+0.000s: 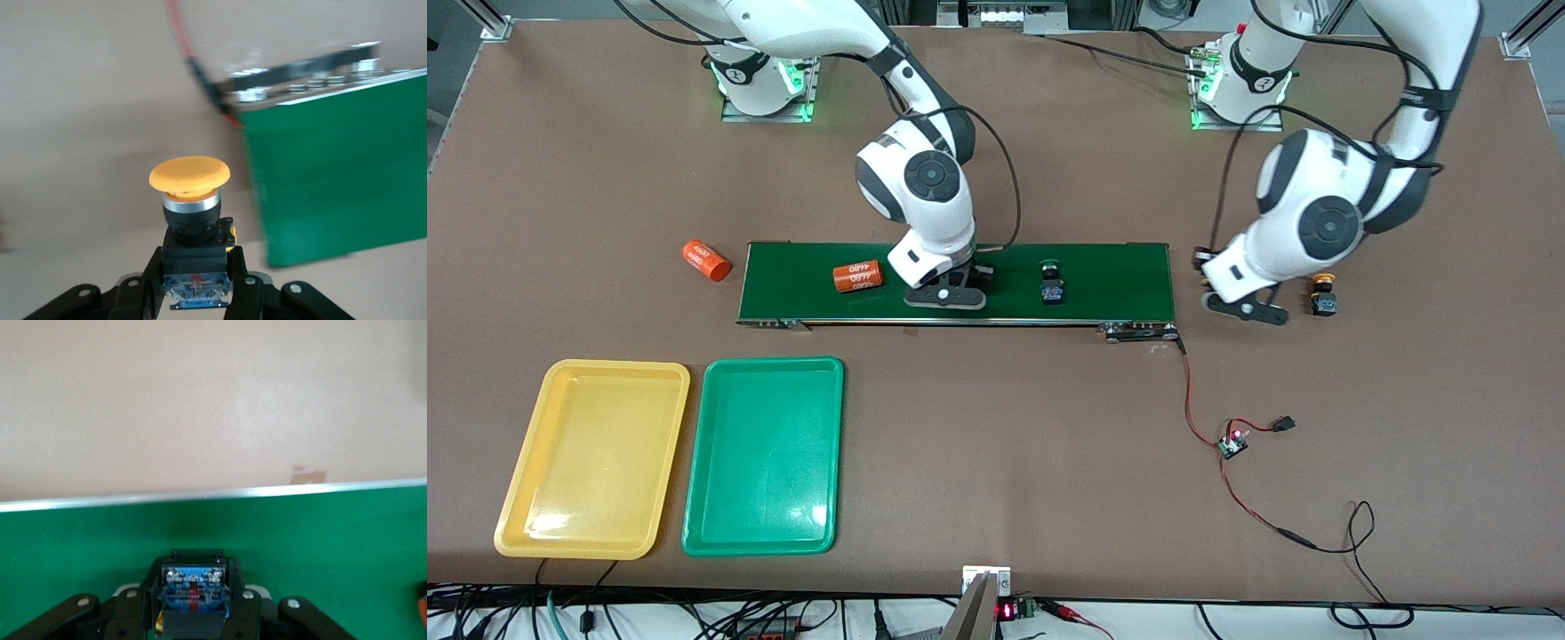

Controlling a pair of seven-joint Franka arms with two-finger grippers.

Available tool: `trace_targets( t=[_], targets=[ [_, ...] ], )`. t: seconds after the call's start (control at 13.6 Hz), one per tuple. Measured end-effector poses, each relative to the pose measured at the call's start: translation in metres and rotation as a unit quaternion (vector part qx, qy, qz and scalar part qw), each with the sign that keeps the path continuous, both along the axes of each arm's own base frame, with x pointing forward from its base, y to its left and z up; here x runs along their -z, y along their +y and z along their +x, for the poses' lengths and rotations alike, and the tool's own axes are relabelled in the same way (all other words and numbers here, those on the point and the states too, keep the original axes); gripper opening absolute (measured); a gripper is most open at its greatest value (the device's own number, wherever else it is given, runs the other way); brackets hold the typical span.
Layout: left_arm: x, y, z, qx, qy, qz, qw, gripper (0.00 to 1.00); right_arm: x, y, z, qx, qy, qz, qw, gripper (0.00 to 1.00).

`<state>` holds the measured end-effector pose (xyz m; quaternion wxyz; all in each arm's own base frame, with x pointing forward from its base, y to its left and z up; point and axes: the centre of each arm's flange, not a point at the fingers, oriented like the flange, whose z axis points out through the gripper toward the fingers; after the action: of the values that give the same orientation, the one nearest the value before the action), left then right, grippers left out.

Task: Sort buttons by color to trays
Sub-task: 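Place the button in the green tray while the left gripper places yellow button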

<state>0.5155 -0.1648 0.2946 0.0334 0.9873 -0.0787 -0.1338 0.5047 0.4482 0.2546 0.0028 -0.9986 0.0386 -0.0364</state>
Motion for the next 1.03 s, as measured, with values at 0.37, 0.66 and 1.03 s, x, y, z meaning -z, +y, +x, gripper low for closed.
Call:
trace_targets(
  t=[0.37,0.66,1.03],
  targets=[
    [0.003,-0.051,-0.009,-0.052,0.003,-0.068,0.996,0.41,-0.082,-0.091,0.068,0.014,0.010,-0.014,1.000,0.41],
    [0.030,-0.071,-0.008,-0.065,-0.008,-0.080,0.995,0.41,-0.117,-0.278,0.138,-0.021,0.030,0.004,0.999,0.41],
    [0.038,-0.070,-0.006,-0.070,-0.007,-0.081,0.994,0.58,-0.072,-0.381,0.166,-0.056,0.029,-0.005,0.998,0.41]
  ],
)
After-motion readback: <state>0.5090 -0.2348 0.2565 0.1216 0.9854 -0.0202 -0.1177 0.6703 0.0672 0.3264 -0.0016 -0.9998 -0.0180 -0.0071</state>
